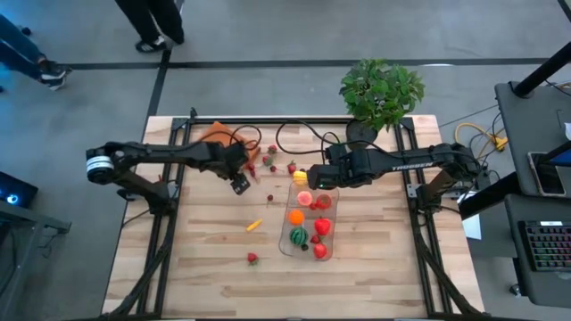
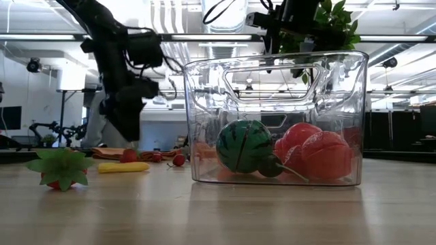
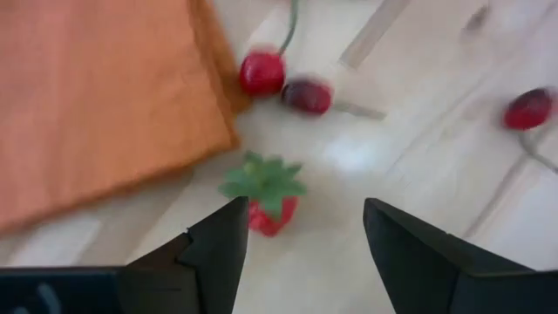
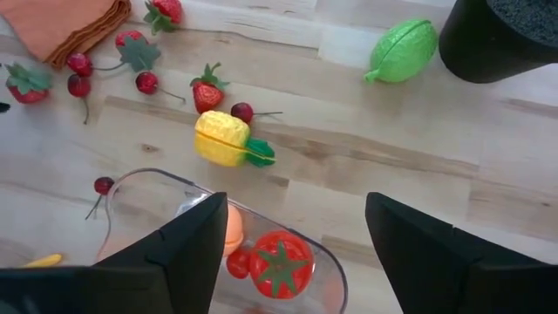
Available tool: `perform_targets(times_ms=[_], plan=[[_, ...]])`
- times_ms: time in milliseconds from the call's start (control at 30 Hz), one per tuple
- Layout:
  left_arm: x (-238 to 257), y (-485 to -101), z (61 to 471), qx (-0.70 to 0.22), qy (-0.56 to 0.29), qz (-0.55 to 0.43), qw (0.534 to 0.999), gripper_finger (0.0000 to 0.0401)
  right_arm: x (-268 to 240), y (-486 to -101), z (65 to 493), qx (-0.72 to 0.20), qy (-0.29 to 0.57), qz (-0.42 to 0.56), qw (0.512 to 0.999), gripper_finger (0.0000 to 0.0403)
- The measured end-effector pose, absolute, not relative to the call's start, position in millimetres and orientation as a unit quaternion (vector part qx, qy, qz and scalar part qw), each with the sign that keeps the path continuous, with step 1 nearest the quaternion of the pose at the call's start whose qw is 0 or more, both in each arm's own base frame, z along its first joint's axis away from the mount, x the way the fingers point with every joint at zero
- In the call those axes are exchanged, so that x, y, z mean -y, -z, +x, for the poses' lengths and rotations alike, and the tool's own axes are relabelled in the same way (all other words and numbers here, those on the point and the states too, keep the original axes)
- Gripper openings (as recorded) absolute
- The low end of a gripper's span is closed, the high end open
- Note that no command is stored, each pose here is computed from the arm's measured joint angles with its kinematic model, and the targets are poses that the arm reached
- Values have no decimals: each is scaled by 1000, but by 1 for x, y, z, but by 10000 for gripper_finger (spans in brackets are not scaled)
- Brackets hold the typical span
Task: Pick and placing Produce into tupperware
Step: Put the strawberry into the transparent bin
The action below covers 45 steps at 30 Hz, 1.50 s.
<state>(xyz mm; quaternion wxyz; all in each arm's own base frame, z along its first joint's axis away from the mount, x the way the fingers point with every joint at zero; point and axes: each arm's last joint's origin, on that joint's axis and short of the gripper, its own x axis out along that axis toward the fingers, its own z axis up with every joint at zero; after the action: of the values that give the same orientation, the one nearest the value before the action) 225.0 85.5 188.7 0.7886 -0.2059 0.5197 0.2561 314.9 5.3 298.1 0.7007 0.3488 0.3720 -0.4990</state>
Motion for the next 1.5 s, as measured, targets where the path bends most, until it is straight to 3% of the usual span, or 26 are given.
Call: perform_targets(times_ms=[200,667,1500], plan=[[-88,-194,224,-520,-245,-155,803,213,-5,-298,315,-374,498,345,702,265],[-90,-178,228,-518,-312,-260,753,213,-5,-298,315,-375,498,344,702,264],[-95,-149,239,-549,-310,-244,737,202,-5,-298,314,-385,492,335,706,258]])
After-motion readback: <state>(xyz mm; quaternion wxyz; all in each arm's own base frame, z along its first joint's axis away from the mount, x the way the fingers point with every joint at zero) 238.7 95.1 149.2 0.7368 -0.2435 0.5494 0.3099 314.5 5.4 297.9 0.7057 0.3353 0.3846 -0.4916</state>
